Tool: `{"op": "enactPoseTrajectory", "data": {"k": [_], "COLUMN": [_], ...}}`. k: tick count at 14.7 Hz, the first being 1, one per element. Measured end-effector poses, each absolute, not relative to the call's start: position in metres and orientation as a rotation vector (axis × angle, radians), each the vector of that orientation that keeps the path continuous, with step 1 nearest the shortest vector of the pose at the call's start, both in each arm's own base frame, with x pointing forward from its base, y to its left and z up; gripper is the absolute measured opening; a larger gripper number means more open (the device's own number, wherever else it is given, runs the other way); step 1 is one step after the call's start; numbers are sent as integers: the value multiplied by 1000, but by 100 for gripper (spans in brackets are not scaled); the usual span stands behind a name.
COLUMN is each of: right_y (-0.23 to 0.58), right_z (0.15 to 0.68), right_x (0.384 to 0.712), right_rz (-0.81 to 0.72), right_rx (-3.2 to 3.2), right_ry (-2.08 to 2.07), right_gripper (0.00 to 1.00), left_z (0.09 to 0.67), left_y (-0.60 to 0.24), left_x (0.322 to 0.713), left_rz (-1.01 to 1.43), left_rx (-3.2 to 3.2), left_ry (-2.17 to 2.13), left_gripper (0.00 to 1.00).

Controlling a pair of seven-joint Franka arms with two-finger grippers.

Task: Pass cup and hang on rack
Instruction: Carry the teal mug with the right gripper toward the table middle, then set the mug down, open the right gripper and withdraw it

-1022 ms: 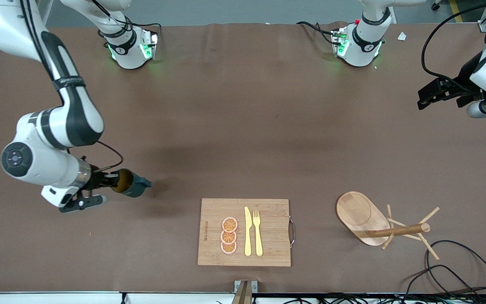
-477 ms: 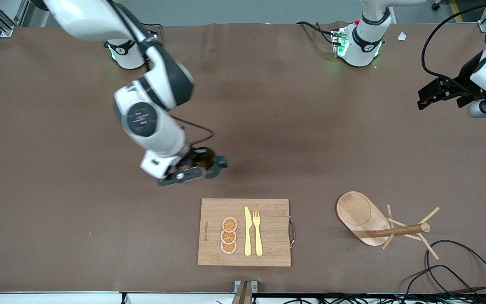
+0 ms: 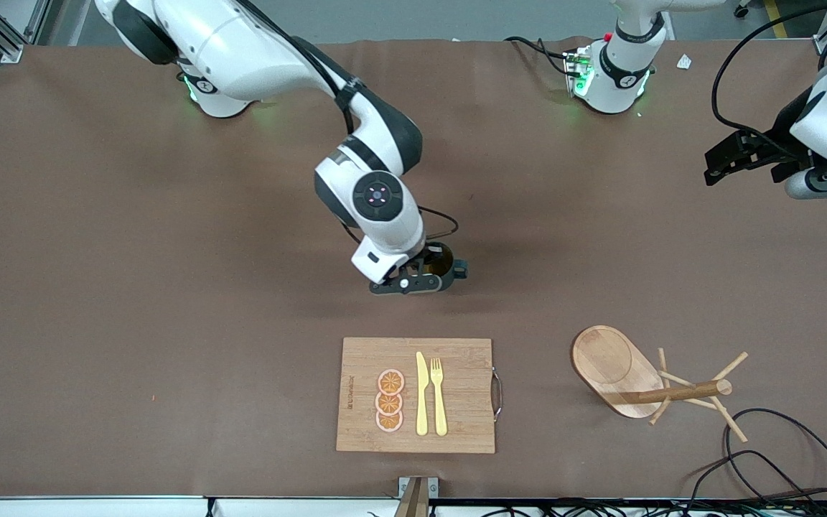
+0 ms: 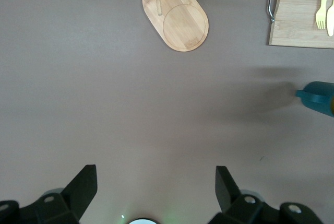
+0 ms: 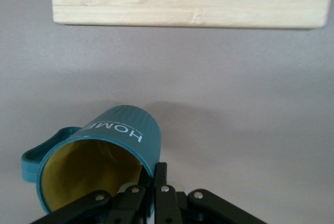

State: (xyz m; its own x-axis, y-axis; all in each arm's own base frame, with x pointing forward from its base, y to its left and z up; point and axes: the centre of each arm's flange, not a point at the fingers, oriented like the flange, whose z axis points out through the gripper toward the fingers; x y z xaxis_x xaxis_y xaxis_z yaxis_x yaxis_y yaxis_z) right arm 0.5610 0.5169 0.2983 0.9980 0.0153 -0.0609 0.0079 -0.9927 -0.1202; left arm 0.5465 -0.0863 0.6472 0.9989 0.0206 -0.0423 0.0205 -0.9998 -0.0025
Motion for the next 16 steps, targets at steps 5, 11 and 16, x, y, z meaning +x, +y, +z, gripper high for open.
{"op": "enactPoseTrajectory", "data": {"k": [5,11,16], "right_y": [547,557,553], "right_z": [270,255,254], "right_x": [553,545,550], "right_rz": [58,41,27], "right_rx": [-3027,-3043,-3047], "right_ry": [170,224,243], "right_gripper": [4,5,37], "left_z": [650,651,652], "left_y": [-99,-97,-95], "left_x": [544,545,545], "left_rz": [58,53,52], "left_rx": [-3139,-3140,-3140], "left_ry": [5,-1,-6], "left_gripper": [100,100,100]}}
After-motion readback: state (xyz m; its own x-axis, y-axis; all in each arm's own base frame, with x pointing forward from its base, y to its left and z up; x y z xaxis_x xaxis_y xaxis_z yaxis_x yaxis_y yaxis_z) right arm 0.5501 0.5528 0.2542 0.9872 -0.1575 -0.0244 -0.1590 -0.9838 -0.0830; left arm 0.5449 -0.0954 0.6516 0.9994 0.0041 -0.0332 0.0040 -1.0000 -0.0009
